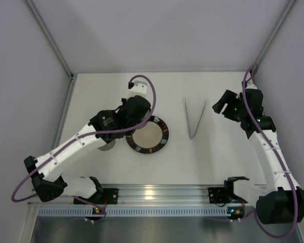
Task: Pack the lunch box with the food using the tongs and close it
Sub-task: Close the box lid on the packing box.
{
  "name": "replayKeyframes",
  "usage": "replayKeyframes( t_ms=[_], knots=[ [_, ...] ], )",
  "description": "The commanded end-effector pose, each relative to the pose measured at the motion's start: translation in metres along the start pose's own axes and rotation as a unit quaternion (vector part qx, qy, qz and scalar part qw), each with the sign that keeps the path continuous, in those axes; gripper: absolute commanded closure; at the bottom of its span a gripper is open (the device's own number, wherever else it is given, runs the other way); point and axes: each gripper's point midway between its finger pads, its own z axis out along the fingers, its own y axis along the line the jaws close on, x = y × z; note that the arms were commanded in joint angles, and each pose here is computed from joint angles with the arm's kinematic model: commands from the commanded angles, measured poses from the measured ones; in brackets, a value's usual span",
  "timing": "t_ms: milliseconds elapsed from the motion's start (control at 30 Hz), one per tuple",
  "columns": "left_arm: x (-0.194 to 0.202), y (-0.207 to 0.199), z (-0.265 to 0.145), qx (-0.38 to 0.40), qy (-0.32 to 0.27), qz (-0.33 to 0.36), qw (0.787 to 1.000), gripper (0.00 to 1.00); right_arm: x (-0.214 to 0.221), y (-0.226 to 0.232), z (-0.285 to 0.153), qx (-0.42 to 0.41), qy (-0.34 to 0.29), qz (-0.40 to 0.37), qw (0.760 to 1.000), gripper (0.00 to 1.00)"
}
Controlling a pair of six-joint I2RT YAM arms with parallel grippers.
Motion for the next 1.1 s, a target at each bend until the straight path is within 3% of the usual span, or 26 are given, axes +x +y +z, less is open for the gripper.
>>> replayKeyframes(
  t_ms=[0, 433, 900, 1067],
  knots=[
    [0.011, 0.026, -0.004, -0.04, 0.018, -0.02, 0.999, 1.0, -0.011, 0.006, 0.004, -0.022, -0.018, 0.003, 1.0, 0.29],
    [0.035, 0.101, 0.003, -0.108, 0.069, -0.102, 0.987, 1.0, 0.01, 0.016, 0.02, -0.043, 0.015, -0.005, 0.999, 0.29],
    [0.066, 0.163, 0.007, -0.201, 0.125, -0.129, 0.963, 0.98, 0.029, 0.038, 0.036, -0.067, 0.047, -0.025, 0.996, 0.29],
    [0.076, 0.175, 0.016, -0.201, 0.142, -0.135, 0.96, 0.98, 0.034, 0.044, 0.041, -0.071, 0.055, -0.03, 0.996, 0.29]
  ],
)
